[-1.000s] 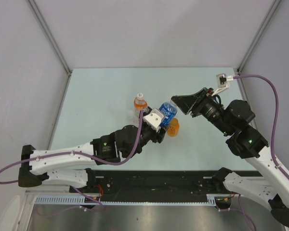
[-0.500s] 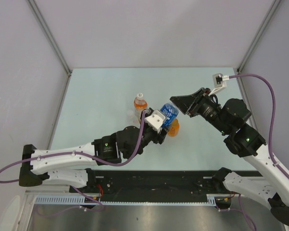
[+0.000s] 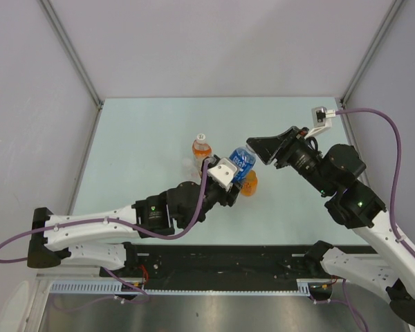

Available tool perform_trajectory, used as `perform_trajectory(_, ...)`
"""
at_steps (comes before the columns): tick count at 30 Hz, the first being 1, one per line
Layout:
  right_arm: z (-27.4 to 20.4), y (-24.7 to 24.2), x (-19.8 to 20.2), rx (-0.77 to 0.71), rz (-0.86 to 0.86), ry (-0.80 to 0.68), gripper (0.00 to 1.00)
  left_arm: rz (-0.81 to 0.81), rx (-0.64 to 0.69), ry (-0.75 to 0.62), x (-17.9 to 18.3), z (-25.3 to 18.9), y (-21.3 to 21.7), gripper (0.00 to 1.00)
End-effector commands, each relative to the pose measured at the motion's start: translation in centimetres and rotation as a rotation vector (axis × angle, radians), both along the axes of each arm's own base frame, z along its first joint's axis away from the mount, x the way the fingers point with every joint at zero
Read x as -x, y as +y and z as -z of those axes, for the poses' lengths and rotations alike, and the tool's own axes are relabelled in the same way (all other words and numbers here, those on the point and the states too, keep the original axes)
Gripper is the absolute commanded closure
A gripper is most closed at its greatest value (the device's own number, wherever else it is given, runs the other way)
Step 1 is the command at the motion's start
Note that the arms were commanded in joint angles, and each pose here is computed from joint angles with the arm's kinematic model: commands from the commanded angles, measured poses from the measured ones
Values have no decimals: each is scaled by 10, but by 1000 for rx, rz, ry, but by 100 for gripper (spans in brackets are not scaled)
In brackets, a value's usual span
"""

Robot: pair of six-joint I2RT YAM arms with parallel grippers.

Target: Fold the napkin into a case and place the utensils inside

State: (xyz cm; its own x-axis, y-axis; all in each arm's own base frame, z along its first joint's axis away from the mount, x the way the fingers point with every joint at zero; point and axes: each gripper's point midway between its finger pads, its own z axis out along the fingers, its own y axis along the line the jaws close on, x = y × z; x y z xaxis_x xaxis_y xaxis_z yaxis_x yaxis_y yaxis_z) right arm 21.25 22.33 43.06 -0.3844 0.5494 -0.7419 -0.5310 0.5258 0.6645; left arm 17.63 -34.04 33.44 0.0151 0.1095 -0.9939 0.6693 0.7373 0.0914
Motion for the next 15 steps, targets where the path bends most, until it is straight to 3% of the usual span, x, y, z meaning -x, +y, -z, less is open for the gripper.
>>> perform_trajectory(1, -15, -4, 3, -23, 10, -36, 45, -13, 44, -20, 0, -14, 3, 100)
perform_trajectory(6, -14, -3, 3, -21, 4, -37, 67, -10, 47, -21, 0, -15, 3, 100)
perform_trajectory(10, -14, -1, 4, -19, -9, -37, 67, -10, 48, -20, 0, -15, 3, 100)
perform_trajectory(15, -13, 0, 4, -18, -14, -32, 53, -10, 43, -21, 0, -14, 2, 100)
